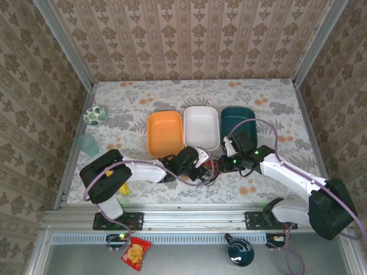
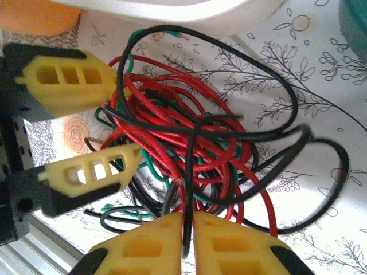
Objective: Untangle the cables
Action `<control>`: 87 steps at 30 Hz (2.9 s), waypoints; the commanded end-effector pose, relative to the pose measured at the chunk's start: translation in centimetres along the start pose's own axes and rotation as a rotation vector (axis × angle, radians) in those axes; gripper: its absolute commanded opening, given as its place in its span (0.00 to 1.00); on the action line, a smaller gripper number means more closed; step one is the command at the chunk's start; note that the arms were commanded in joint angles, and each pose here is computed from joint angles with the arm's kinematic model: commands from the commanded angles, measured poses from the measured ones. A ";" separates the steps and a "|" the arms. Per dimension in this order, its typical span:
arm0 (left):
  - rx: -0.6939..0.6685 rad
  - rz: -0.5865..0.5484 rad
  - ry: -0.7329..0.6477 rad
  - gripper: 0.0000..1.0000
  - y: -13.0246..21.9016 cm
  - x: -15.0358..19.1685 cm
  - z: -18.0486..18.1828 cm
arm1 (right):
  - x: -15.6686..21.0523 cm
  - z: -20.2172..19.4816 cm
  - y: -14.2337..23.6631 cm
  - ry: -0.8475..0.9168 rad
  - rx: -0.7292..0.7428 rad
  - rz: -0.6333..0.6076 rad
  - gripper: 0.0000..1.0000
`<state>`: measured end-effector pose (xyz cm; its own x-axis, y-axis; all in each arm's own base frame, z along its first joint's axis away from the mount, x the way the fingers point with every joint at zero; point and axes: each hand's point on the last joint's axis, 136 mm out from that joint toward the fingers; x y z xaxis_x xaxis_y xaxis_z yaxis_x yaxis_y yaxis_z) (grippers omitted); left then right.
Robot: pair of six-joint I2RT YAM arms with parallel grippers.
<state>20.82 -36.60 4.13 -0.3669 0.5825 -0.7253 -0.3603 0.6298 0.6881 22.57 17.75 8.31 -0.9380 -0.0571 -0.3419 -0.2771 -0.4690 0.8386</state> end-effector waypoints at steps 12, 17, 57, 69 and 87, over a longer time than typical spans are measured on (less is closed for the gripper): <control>-0.043 0.206 -0.021 0.00 -0.5 6.2 0.9 | -0.9 1.7 -0.4 -0.018 -0.108 0.007 0.23; -0.046 0.207 -0.020 0.00 -0.4 6.3 0.9 | -1.2 1.4 -0.7 -0.024 -0.093 -0.003 0.21; -0.110 0.262 -0.001 0.00 1.2 8.9 2.0 | -11.6 -2.7 18.8 -0.103 0.263 -0.770 0.00; -0.160 0.270 0.026 0.00 2.3 9.8 2.8 | -14.7 -9.5 28.5 -0.410 0.425 -1.052 0.00; -0.206 0.270 0.043 0.00 3.0 10.2 3.6 | -21.0 -4.6 38.0 -0.272 0.103 -1.224 0.00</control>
<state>21.32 -32.16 3.91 -0.4211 0.5587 -0.7145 -0.4796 0.5315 0.6982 32.13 -5.79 43.55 -0.0179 0.5561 -0.8309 -0.9822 0.1456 0.1186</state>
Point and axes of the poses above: each hand's point on the last joint's axis, 136 mm out from that joint toward the fingers, its own y axis back along the fingers, its own z axis along the line the jaws close on, x = y × z, and after that the axes turned 1 degree about -y, right-handed
